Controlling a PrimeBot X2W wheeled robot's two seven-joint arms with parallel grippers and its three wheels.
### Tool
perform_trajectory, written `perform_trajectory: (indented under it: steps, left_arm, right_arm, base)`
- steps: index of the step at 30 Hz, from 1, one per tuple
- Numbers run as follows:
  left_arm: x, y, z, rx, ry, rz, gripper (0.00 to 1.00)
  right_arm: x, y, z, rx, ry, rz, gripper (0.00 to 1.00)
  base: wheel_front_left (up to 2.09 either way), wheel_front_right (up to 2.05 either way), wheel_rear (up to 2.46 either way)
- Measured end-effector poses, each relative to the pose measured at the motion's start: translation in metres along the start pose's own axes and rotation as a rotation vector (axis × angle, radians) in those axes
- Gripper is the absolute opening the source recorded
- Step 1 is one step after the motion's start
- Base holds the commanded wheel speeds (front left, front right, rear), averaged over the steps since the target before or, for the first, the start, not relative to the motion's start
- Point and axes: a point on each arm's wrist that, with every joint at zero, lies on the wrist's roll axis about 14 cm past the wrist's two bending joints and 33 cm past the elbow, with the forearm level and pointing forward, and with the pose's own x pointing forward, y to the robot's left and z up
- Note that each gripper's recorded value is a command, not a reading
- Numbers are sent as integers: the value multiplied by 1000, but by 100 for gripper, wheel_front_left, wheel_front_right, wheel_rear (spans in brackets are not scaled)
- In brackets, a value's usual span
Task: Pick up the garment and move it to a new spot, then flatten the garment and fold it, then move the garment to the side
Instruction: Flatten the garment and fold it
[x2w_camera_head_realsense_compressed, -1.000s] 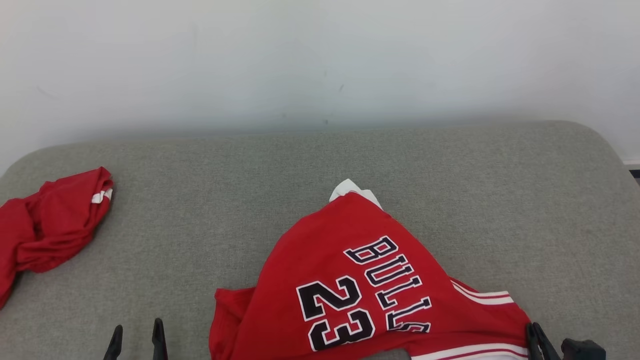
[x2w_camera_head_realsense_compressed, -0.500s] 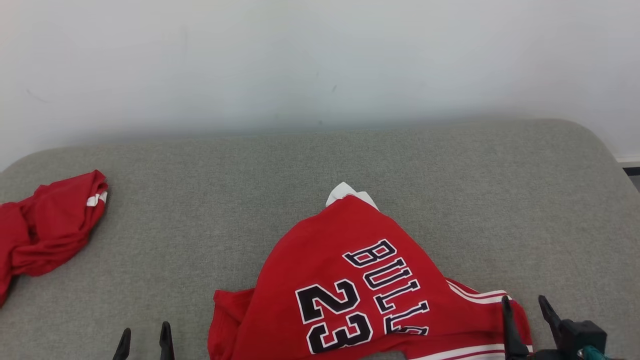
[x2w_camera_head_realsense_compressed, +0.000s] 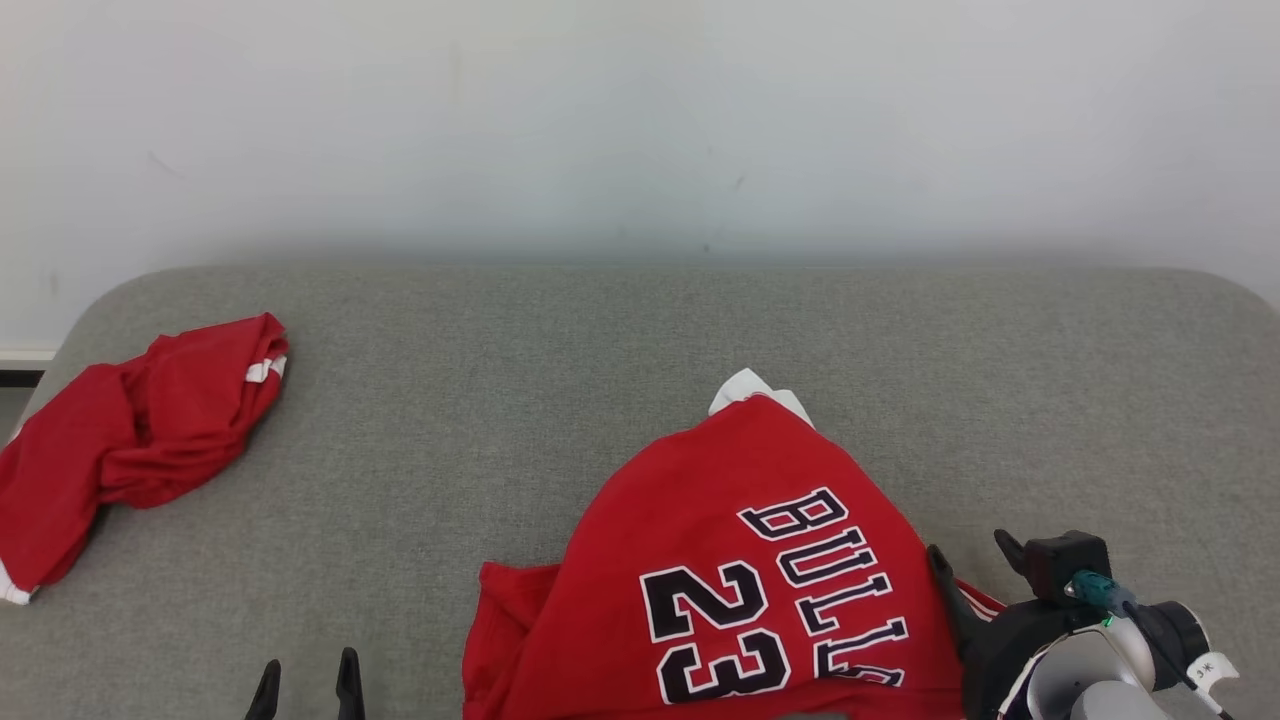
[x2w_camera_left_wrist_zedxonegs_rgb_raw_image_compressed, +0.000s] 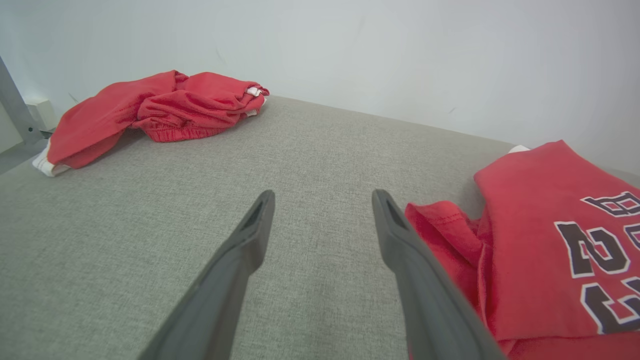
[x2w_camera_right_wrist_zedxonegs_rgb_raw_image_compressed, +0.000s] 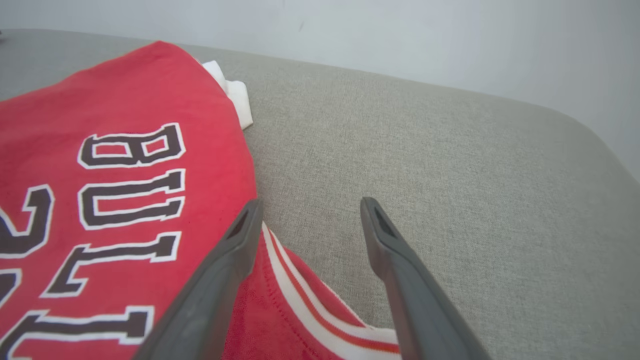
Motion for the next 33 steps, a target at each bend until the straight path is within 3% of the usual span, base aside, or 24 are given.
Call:
perform_trajectory:
  steps: [13,14,15,16,17,23,33]
  left_arm:
    - [-7,12,-2,-8,6,41,100]
    - [-7,12,-3,-8,7,41,100]
    - [-6,12,-3,-8,9,41,100]
    - [-6,12,-3,-7,9,42,100]
    - [-5,12,-3,-7,9,43,100]
    - [0,14,-4,-5,14,46,100]
    - [13,11,-11,-3,39,39,100]
  right_arm:
    - [8,20,-48,-77,290,120,100]
    - [9,23,-50,-67,306,129,61]
    - [11,25,-49,-58,311,134,61]
    - [13,26,-48,-56,314,139,13]
    - [15,26,-46,-60,318,143,0]
    - [35,19,-15,-36,230,134,0]
    - [79,-22,48,13,46,20,0]
  base:
    - [0,0,0]
    - [0,0,0]
    - [0,0,0]
    - [0,0,0]
    - [0,0,0]
    - [0,0,0]
    - [0,0,0]
